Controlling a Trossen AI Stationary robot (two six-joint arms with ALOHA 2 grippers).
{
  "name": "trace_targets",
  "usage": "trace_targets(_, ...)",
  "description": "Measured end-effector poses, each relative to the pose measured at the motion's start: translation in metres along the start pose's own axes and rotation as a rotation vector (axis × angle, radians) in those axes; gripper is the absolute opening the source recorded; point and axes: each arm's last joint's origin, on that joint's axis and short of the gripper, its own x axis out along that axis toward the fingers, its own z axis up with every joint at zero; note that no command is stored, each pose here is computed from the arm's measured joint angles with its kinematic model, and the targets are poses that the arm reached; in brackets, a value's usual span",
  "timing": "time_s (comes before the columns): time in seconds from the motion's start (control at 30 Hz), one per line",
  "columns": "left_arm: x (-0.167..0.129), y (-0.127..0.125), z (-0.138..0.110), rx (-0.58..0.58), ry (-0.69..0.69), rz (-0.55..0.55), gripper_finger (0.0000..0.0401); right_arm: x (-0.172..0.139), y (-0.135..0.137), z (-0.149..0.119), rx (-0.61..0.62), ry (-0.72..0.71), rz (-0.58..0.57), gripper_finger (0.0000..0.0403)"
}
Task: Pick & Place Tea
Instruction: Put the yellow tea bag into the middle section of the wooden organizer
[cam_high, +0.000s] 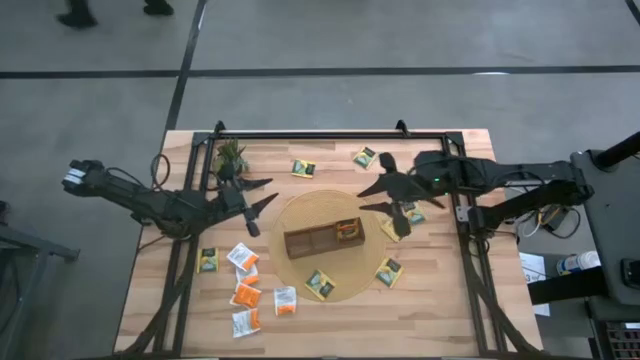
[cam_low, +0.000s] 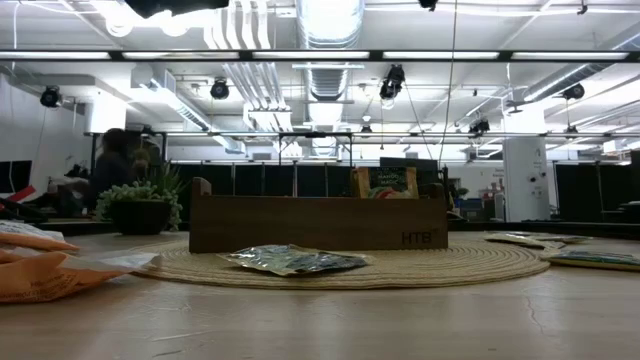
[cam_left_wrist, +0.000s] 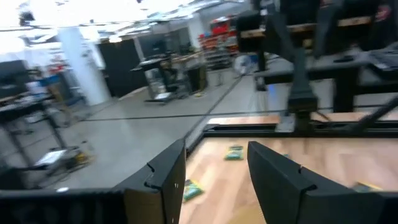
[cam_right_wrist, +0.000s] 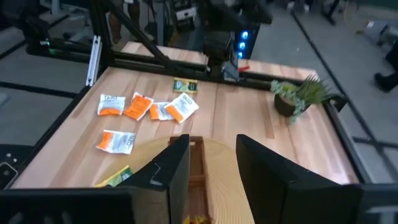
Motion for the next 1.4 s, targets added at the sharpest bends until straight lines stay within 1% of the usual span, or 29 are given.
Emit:
trace_targets(0.1, -0.003, 0.005, -0.001, -0.028, -0.02, -0.044, 0.0167, -0.013, 0.002, -0.005, -0.012, -0.04, -0.004, 0.0132)
trace_targets(0.3, -0.006, 0.018, -0.008, -0.094, -0.016, 0.004, 0.0167, -0.041, 0.004, -0.016, -0.048, -0.14, -0.02, 0.0129)
trace_targets(0.57, -0.008, 0.031, -0.013, -0.15, -0.008, -0.042, 0.0167, -0.08, 0.008, -0.032, -0.062, -0.259, -0.044, 0.0118)
trace_targets(0.8, -0.016, 0.041, -0.019, -0.187, -0.005, -0.016, 0.0167, -0.111, 0.012, -0.048, -0.072, -0.35, -0.056, 0.0118)
trace_targets(1.13, -0.037, 0.054, -0.022, -0.269, -0.059, -0.026, 0.0167, -0.143, 0.018, -0.071, -0.08, -0.461, -0.07, 0.013)
trace_targets(1.4, -0.052, 0.062, -0.03, -0.308, -0.12, -0.021, 0.0167, -0.159, 0.021, -0.087, -0.089, -0.525, -0.079, 0.012)
